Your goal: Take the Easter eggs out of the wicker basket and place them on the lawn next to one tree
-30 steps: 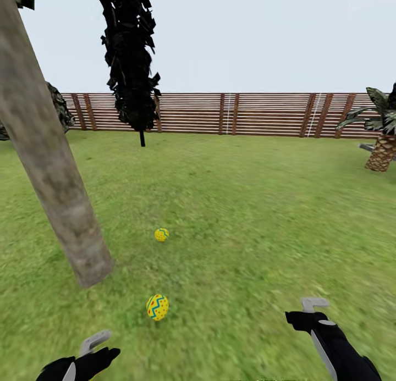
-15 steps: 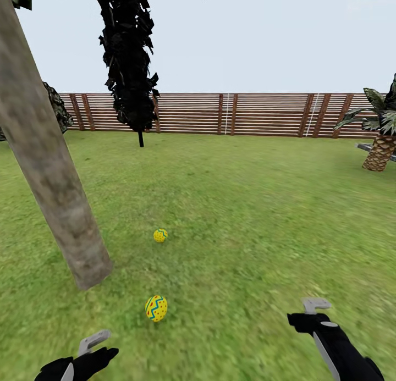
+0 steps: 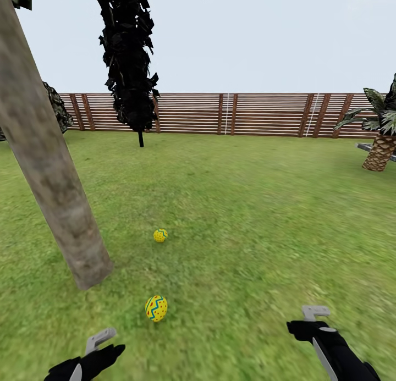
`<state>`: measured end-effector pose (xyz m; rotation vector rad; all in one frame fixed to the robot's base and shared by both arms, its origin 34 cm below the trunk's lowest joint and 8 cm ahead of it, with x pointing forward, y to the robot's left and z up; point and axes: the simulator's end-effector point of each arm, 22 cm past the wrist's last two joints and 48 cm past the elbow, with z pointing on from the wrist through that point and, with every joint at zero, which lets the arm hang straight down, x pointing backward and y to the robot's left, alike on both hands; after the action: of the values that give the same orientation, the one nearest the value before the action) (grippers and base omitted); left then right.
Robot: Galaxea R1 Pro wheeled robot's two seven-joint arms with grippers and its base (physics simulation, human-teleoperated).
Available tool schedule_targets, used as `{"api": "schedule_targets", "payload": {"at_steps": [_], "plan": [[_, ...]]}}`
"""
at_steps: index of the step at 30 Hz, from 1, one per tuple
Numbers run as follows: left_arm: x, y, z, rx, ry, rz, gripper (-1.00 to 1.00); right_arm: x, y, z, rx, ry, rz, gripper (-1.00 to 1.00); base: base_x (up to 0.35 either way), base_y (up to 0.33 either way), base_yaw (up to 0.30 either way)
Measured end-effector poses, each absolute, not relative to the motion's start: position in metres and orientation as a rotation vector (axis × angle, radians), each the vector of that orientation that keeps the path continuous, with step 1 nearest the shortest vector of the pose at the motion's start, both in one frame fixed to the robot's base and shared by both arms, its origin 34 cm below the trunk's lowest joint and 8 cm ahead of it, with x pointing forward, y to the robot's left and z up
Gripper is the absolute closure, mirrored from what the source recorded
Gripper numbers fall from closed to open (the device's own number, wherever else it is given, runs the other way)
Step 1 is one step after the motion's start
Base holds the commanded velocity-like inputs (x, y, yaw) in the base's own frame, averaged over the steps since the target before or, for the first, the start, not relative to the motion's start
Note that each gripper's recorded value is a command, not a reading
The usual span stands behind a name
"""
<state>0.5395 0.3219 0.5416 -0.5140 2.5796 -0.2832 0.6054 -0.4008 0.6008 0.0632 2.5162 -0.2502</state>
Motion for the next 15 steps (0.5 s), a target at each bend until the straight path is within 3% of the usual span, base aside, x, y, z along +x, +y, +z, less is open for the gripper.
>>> {"api": "schedule_targets", "payload": {"at_steps": [15], "plan": [[0.5453,0.3247,0.5447,-0.507,2.549,-0.271,-1.0,0.6055,-0.4002,0.6007,0.063,2.516,-0.25,-1.0,0.007,-0.001,0.0]]}}
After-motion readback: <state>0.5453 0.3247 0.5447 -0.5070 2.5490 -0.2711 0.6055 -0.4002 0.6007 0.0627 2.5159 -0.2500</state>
